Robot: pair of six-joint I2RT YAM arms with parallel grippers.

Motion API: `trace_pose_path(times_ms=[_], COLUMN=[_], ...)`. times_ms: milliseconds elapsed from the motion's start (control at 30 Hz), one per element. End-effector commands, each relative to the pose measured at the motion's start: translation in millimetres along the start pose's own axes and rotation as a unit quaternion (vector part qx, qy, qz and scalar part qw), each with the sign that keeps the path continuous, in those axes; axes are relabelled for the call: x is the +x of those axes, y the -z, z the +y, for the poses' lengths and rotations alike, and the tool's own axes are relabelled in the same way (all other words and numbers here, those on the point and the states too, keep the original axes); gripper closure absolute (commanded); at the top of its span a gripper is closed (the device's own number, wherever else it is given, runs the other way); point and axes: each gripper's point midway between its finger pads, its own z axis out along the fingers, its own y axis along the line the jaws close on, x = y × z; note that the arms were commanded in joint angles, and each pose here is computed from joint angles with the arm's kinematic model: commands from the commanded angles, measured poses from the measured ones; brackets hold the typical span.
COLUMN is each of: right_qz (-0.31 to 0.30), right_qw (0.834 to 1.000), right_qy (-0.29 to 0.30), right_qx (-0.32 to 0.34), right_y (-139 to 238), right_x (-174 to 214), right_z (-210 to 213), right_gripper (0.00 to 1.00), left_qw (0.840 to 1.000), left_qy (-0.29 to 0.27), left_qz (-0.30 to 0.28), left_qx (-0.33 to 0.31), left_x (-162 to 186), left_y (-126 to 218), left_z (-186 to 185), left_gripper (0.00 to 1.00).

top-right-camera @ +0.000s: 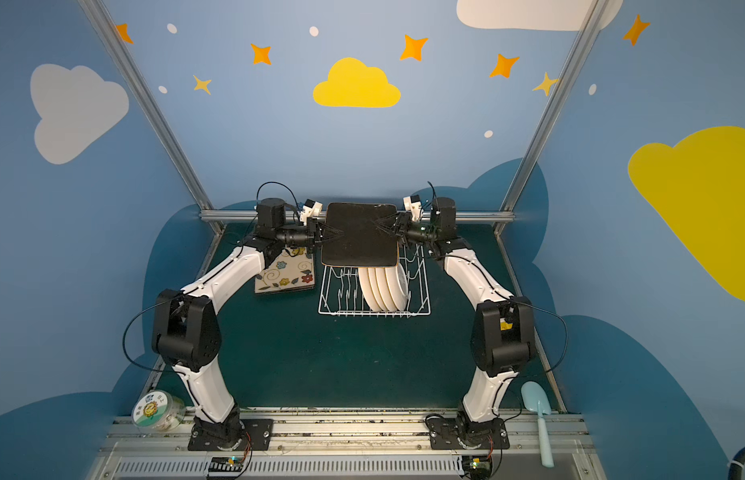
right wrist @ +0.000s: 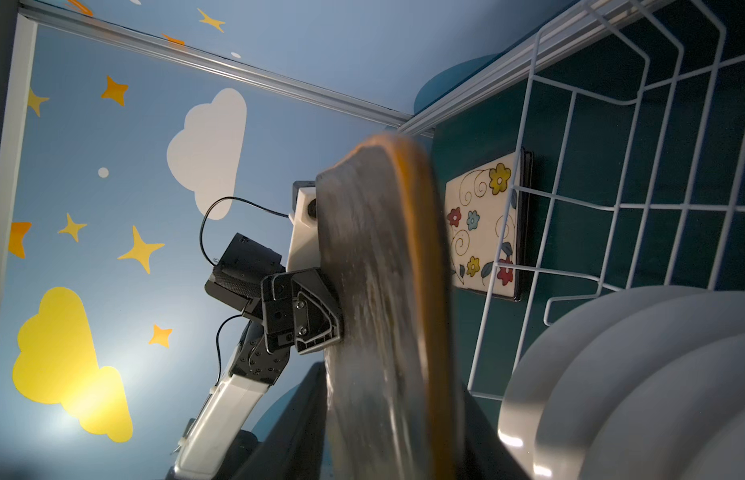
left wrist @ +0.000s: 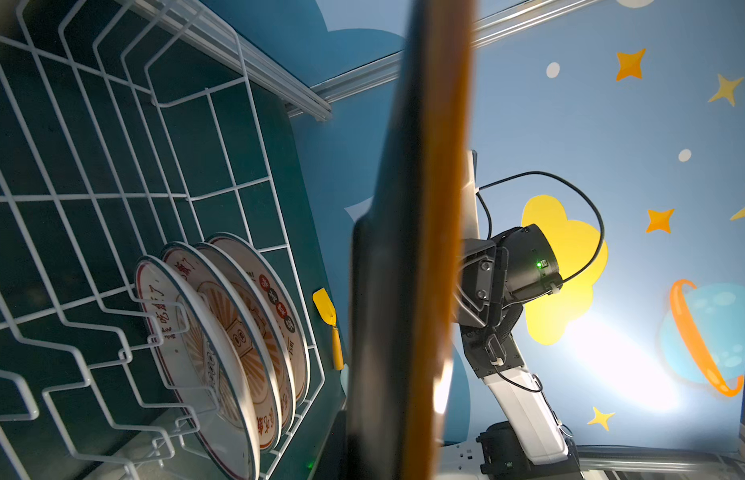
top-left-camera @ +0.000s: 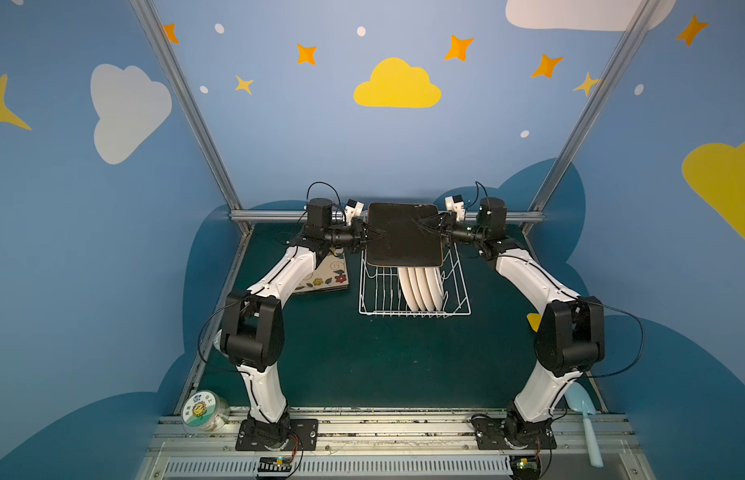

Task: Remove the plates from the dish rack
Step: 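Carry the dark plate with the left gripper onto the flowered stack while right opens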

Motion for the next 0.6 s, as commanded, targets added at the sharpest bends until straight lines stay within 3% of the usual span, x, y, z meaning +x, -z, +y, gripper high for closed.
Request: trace_pose_path(times_ms=[0,100,133,367,567], right_qz=[-0.01,-0.015,-0.019,-0.039,-0.037], right_qw=[0.999,0.999,0.999,0.99,0.969], right_qy=[0.033,0.037,0.042,0.112,0.209], right_qx=[-0.016,-0.002,0.005,0.077,0.127], right_y=[5.7,7.8,9.9,28.0,41.9], right_x=[-4.5,-3.3,-3.5,1.2,12.0], right_z=[24.9,20.6,18.6,11.2,14.2], right_gripper=[0.44,0.12,0.09,0.09,0.09], left_qw=[0.997,0.996,0.996,0.995,0.991], left_qy=[-0.062,-0.061,-0.061,-0.072,-0.088], left_qz=[-0.039,-0.046,-0.049,-0.069,-0.102], left_qx=[0.031,0.035,0.036,0.019,-0.017], left_x=[-16.5,-19.4,-21.1,-30.6,-42.7], left_y=[17.8,22.1,24.2,53.6,94.5], left_z=[-44.8,-46.8,-46.3,-49.0,-50.0], left_gripper=[0.97,0.97,0.97,0.97,0.97])
